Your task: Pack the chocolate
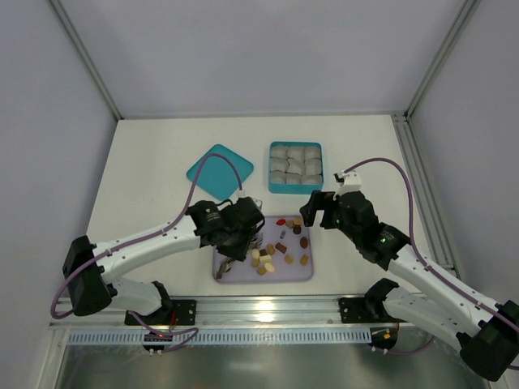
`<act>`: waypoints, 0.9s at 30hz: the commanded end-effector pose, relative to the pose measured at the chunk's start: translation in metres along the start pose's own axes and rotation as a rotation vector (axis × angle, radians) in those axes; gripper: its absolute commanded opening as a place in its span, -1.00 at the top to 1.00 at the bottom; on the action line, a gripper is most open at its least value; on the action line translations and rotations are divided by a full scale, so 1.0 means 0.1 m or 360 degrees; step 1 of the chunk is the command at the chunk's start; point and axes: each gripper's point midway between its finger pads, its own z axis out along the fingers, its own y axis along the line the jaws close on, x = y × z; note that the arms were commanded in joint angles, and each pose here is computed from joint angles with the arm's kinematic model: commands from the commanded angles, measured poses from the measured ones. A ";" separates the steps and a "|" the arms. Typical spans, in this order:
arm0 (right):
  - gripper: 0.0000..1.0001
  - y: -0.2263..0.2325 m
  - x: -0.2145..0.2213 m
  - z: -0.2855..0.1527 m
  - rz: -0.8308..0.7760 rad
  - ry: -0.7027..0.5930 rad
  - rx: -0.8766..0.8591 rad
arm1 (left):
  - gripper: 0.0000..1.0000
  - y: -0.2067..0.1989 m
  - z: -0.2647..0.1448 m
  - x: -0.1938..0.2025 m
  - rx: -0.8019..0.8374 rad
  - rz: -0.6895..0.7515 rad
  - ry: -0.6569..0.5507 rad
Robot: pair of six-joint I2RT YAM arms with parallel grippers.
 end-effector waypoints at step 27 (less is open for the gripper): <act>-0.99 0.09 -0.41 -0.25 0.0037 -0.0123 -0.0004 | 0.64 0.03 -0.66 -2.01 -0.0053 -0.0025 -0.0511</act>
